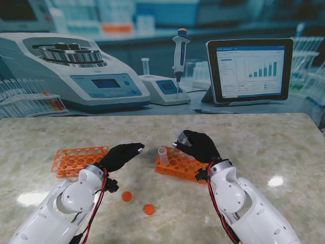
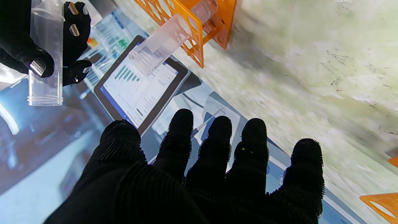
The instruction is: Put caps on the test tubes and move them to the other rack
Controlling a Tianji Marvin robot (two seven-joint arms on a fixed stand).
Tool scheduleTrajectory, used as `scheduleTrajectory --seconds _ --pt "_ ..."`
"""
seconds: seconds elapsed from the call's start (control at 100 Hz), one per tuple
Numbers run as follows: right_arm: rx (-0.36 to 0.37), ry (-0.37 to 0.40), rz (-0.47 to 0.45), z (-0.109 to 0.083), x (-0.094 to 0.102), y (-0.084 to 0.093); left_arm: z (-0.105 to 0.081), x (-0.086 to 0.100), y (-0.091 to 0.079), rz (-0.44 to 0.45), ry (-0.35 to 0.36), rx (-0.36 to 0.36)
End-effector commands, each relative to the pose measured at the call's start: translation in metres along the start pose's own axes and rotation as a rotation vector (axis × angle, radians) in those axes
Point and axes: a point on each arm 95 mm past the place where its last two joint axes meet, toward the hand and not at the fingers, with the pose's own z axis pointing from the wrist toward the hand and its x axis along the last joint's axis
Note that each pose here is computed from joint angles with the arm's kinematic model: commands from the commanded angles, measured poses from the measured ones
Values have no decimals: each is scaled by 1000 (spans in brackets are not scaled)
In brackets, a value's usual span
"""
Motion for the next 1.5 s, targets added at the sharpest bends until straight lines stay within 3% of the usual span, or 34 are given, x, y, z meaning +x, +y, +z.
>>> scheduleTrajectory --seconds 0.0,0.54,1.2,1.49 --pt "2 4 18 -1 2 -6 -1 1 1 0 1 -6" --pt "4 29 100 -2 5 -7 0 0 2 -3 2 -13" --pt "33 62 91 -5 6 -2 1 0 3 -3 2 -18" --pt "37 57 134 -7 6 -2 3 2 3 -2 5 -21"
